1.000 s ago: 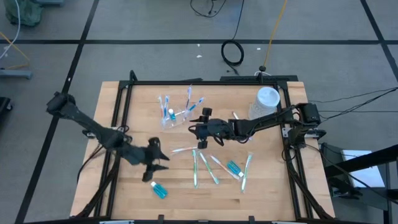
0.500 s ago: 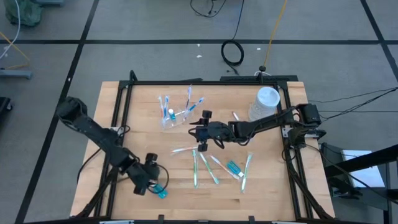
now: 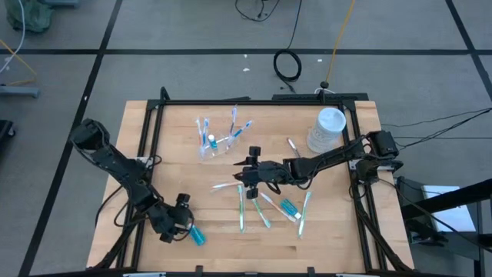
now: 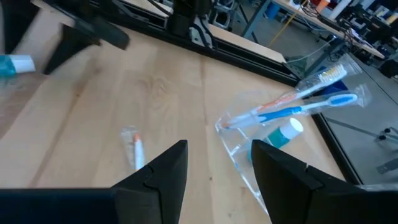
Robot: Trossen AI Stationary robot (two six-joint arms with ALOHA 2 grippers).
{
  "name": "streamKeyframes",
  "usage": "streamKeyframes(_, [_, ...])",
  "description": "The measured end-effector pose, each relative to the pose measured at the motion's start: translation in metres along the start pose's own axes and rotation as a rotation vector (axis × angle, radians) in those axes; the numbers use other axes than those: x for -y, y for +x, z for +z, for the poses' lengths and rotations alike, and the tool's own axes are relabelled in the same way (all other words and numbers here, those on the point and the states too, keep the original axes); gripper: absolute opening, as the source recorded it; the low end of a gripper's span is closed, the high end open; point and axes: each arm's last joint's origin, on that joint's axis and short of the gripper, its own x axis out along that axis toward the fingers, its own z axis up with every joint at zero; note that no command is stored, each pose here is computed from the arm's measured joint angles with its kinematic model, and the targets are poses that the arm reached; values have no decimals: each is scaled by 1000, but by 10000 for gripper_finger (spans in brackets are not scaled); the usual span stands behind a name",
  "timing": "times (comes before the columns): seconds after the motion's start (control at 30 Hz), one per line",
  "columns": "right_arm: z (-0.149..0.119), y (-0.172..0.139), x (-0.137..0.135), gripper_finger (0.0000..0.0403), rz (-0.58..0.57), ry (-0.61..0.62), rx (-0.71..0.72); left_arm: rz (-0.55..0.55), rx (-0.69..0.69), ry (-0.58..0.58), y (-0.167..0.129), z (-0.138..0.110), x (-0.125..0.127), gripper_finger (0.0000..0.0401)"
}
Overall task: Pick & Place toothbrushing station
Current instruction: Put the left blue mouthwash into the transparent organizer
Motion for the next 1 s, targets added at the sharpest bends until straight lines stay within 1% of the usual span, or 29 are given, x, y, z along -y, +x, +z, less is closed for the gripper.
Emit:
streamKeyframes(0.1, [2, -1, -4, 169, 7, 2, 9, -2, -5, 13, 1, -7, -2, 234])
streamKeyframes(0.27, [3, -2, -6, 169, 14, 12, 14, -46, 20, 74, 2, -12, -2, 229])
streamKeyframes(0.4, [3, -3, -7, 169, 15, 14, 14, -72, 20, 129, 2, -11, -2, 197])
streamKeyframes(0.5, [3, -3, -8, 169, 19, 44, 16, -70, 29, 116, 2, -10, -3, 174])
streamKeyframes(0.6, [3, -3, -9, 169, 20, 65, 16, -66, 23, 116, 3, -9, -5, 161])
streamKeyframes(0.73, [3, -3, -9, 169, 20, 69, 16, -59, -26, 108, 2, -11, -10, 157])
streamKeyframes(0.87, [3, -4, -9, 169, 21, 89, 16, -79, -82, 85, -1, -13, -13, 157])
streamKeyframes(0.93, [4, -4, -10, 169, 23, 89, 17, -85, -69, 101, -4, -11, -14, 157])
streamKeyframes(1.0, [4, -4, -10, 169, 23, 89, 19, -84, -55, 142, -7, -8, -16, 157])
